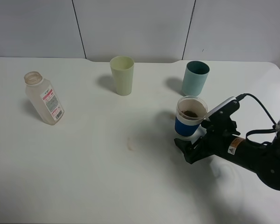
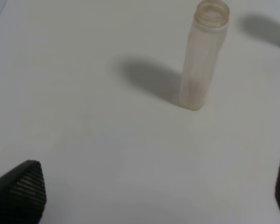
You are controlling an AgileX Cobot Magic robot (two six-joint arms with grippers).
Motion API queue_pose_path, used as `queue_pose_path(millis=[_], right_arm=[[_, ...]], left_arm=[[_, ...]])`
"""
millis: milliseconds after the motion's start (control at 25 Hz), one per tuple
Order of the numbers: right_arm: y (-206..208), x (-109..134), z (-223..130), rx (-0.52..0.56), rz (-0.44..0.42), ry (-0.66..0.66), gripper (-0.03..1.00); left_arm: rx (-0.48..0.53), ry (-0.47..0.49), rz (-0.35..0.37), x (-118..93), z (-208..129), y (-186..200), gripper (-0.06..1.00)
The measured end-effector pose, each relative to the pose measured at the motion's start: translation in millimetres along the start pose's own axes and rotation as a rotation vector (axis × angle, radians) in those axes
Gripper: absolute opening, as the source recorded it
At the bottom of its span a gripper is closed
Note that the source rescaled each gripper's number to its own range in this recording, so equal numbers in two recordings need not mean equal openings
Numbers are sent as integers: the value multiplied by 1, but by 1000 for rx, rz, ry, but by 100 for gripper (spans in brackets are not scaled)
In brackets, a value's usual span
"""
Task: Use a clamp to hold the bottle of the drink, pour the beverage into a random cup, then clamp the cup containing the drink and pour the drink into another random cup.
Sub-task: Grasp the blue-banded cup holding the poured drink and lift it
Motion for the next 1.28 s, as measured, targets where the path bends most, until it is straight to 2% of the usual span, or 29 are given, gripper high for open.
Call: queue_pose_path(millis=[320,840,1040,1280], right_arm=[[-6,5,7,-34,46,78,78],[-8,-7,28,-97,-10,104,76],[-16,-9,41,-149,-4,122,76],[-17,-9,42,-152,-5,122,76]], left_arm=[[0,0,0,0,0,0,100],[0,0,0,0,0,0,100],[0,0,0,0,0,0,100],[0,0,0,0,0,0,100]])
Point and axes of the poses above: a point on each arm's last joint axis where the gripper is mounted, y pointing back along that axis away from the gripper, x along the wrist's bending axis when the last joint is at zero, z = x × y, the point moved 6 cm from there along -y, pointing out along that axis toward the gripper, and after that the axes turned 7 degrees about y, right-handed, at the moved point
